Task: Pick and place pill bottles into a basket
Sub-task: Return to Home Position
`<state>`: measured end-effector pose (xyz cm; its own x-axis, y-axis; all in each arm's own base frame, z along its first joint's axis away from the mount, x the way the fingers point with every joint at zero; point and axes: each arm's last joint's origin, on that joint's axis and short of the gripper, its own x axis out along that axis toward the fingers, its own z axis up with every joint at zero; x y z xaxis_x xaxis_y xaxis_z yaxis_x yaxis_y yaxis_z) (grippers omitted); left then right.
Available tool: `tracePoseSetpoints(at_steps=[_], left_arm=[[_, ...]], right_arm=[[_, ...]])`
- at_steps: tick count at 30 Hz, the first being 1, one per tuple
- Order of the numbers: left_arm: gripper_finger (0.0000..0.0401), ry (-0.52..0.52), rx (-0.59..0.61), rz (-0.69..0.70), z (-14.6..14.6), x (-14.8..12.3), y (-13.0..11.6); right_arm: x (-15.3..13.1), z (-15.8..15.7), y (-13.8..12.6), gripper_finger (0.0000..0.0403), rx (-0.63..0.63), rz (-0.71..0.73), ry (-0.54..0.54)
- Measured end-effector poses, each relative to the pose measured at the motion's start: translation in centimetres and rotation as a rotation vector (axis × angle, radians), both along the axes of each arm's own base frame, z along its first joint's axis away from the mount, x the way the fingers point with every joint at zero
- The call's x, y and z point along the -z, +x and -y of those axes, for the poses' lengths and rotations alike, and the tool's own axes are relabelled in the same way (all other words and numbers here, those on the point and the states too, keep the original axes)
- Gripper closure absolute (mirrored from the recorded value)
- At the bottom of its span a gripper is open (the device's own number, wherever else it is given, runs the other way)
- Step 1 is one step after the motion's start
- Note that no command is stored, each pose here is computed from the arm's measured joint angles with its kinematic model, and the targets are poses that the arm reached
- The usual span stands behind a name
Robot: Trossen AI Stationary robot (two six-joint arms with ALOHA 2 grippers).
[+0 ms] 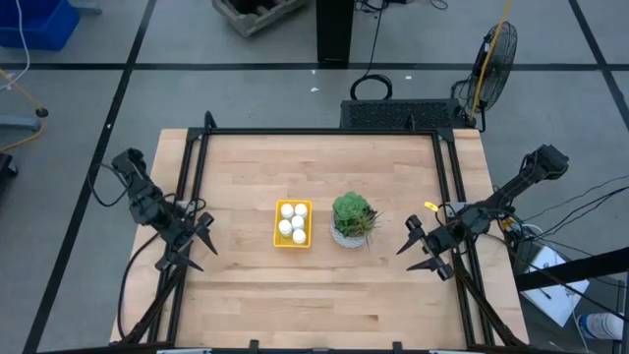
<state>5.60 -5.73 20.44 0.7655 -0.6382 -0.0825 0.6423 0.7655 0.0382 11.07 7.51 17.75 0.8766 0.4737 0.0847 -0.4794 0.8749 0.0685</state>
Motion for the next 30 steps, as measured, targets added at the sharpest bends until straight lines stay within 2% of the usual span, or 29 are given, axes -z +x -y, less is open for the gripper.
tracePoseSetpoints(at_steps=[13, 25, 30], left_arm=[[0.0148, 0.001, -0.011, -0.002, 0.0, 0.1, 0.0], [0.0148, -0.044, -0.010, 0.029, 0.0, -0.4, 0.1], [0.0148, -0.037, -0.009, 0.027, 0.1, -0.4, 0.1]], right_arm=[[0.2, 0.0, 0.0, 0.0193, 0.005, -0.018, -0.017], [-0.9, 0.4, -0.6, 0.0193, 0.004, 0.062, 0.050], [-1.2, 1.0, -1.1, 0.0193, 0.049, 0.083, 0.057]])
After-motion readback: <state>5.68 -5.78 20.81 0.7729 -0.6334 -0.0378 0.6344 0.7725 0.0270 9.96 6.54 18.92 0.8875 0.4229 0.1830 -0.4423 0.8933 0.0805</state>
